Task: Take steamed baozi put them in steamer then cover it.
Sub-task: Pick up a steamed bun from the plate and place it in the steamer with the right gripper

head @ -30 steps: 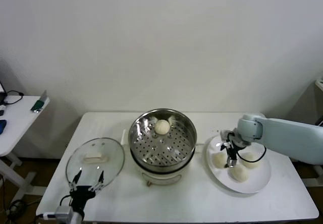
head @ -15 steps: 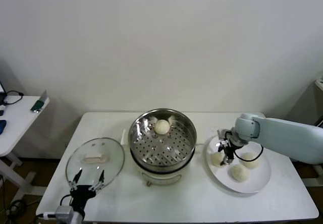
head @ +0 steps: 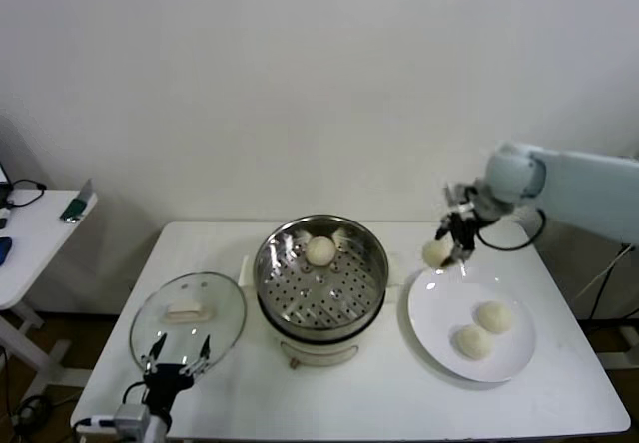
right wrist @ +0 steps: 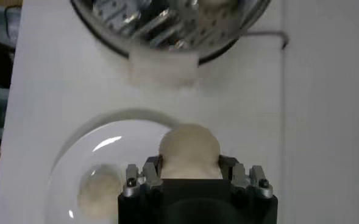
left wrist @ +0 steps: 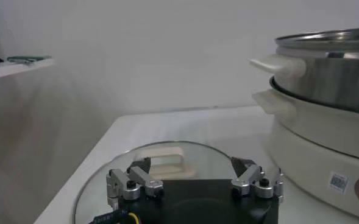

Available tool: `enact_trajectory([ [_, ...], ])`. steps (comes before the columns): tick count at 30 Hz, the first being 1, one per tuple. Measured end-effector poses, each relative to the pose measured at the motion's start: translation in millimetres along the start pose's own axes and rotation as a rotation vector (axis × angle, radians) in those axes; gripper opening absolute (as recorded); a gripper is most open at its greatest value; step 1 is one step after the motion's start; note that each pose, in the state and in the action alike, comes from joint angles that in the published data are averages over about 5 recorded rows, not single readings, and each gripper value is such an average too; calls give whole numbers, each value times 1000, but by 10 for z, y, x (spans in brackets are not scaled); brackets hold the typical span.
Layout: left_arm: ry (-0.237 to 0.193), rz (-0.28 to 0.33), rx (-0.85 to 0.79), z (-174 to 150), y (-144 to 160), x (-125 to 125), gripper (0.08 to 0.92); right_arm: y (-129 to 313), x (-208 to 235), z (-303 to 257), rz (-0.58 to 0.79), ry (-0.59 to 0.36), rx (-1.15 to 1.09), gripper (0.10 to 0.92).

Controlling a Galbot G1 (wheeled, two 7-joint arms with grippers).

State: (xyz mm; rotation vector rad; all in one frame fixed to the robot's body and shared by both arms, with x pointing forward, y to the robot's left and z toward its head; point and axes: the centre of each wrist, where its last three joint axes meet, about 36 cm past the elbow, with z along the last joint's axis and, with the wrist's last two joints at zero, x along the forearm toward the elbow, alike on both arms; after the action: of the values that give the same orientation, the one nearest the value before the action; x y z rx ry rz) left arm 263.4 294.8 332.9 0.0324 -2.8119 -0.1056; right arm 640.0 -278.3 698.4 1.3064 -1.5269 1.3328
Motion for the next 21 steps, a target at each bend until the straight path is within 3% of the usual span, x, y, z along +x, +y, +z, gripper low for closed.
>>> enact_trajectory([
  [8,-4,3,6,-8,-11,-8,823,-23,206,-957,22,-102,67,628],
  [21,1,-10,14,10,9,4,823,167,-632,-1901,-56,-98,146,628],
])
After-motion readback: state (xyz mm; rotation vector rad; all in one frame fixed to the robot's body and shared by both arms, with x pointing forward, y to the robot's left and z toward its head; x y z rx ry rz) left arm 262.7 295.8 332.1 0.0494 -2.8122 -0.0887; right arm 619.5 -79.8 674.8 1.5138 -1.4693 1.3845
